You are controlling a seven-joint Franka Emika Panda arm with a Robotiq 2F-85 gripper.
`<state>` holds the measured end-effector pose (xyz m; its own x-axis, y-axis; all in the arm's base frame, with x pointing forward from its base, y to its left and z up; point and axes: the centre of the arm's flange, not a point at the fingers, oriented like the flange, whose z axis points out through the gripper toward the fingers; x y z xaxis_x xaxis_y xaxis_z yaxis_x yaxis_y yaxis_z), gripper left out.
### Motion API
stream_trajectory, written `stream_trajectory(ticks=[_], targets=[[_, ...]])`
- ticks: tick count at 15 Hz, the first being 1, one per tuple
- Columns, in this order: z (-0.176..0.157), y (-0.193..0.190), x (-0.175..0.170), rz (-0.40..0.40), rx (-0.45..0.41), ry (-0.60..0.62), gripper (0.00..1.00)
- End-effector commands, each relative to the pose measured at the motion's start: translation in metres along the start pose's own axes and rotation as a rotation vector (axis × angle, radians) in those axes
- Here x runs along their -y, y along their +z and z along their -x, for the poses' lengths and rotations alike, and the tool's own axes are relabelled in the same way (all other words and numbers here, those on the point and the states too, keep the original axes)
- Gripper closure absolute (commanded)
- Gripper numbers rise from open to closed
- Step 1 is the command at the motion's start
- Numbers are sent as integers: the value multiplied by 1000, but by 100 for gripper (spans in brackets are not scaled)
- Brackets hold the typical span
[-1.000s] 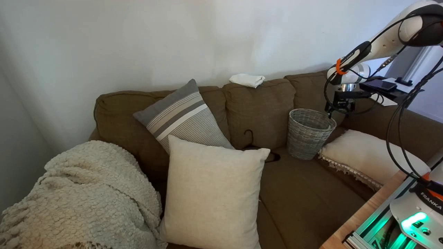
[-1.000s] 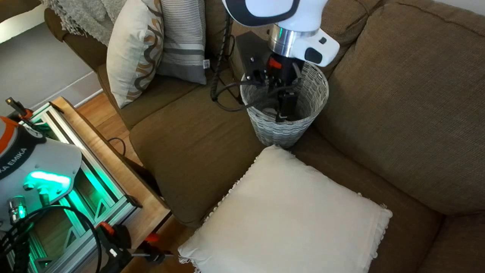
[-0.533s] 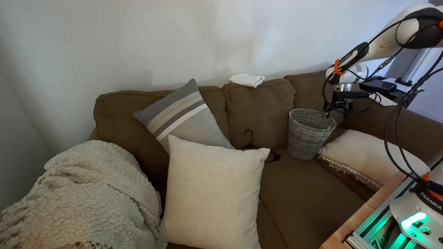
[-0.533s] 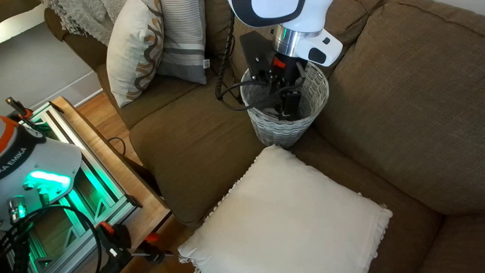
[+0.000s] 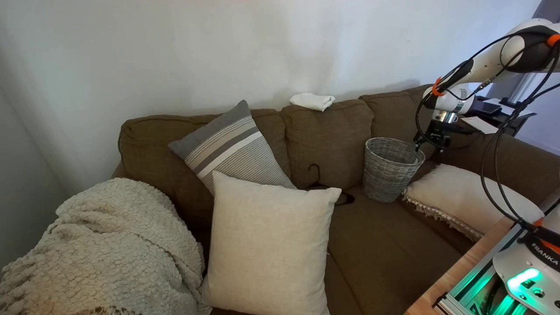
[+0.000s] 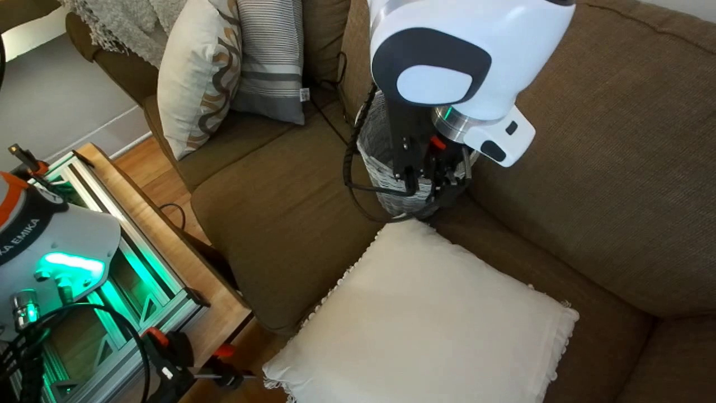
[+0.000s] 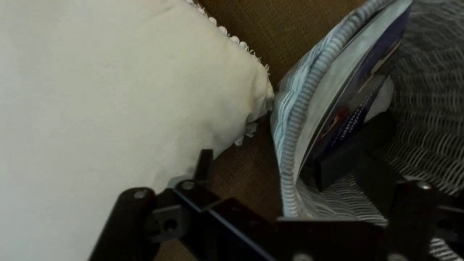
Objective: Pour out the contents from the basket
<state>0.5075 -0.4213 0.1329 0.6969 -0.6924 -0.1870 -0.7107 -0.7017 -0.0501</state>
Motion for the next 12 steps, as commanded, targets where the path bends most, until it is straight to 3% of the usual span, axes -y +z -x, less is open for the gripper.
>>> stream_trajectory(ticks=[1,2,3,4,7,12], targets=[[-25,2,-3,-55,-94,88,0],[-25,4,4,-44,-126,96,0],[-25,7,13,-24,-129,76,0],[-19,-6,-3,-29,-105,61,0],[-20,3,17,-23,-118,57,0],[-32,-3,2,10,-44,-260,0]])
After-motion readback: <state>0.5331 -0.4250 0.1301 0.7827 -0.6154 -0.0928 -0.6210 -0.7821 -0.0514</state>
